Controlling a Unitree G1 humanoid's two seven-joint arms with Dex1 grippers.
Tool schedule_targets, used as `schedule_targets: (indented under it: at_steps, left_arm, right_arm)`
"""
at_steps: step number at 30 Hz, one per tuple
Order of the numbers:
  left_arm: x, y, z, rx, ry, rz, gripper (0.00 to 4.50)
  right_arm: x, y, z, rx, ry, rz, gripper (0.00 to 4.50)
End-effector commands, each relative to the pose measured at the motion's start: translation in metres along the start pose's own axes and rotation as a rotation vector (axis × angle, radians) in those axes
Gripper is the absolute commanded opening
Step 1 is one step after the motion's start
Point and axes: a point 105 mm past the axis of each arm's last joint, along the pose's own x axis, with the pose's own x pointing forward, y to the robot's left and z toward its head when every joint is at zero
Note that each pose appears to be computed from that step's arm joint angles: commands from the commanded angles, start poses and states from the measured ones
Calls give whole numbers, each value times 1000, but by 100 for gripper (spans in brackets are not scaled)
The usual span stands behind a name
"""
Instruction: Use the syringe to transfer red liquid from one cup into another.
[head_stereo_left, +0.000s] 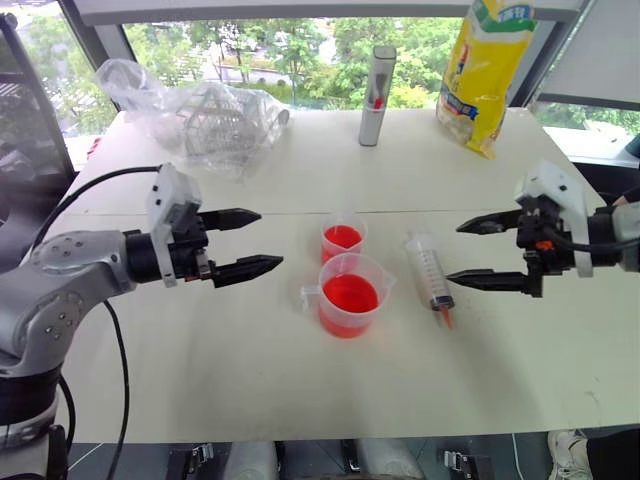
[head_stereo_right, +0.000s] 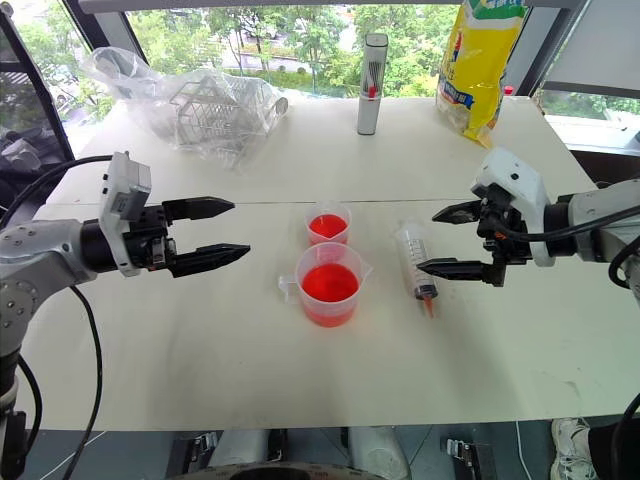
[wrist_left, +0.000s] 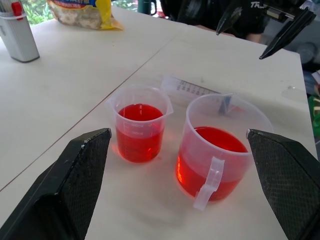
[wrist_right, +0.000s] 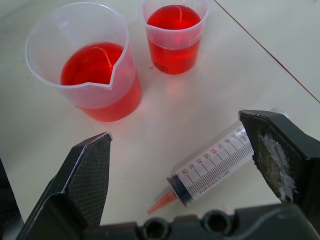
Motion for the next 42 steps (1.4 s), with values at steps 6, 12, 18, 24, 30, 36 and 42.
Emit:
schedule_targets:
  at_steps: [6,12,18,24,30,36,42]
  left_arm:
    - [1,-3,10,29,-19,-14,450]
    - [1,-2,10,28,-21,-12,450]
    - [1,-3,10,30,-23,-11,450]
    - [2,-3,10,30,-25,-11,450]
    - [4,-3,9,32,-28,-13,450]
    - [7,-4,9,37,-33,-17,450]
    - [12,-7,7,44,-53,-15,450]
  right_arm:
    - [-2,1,6,-18,-10,-3,445]
    - [-1,1,4,-11,0,-1,445]
    - [-1,-1,2,-3,17,-8,445]
    - [-1,-6,1,14,33,-28,445]
    - [4,-12,1,76,64,-46,445]
    - [22,-33,2,238,119,-127,445]
    - [58,-66,-15,551,249,-285,445]
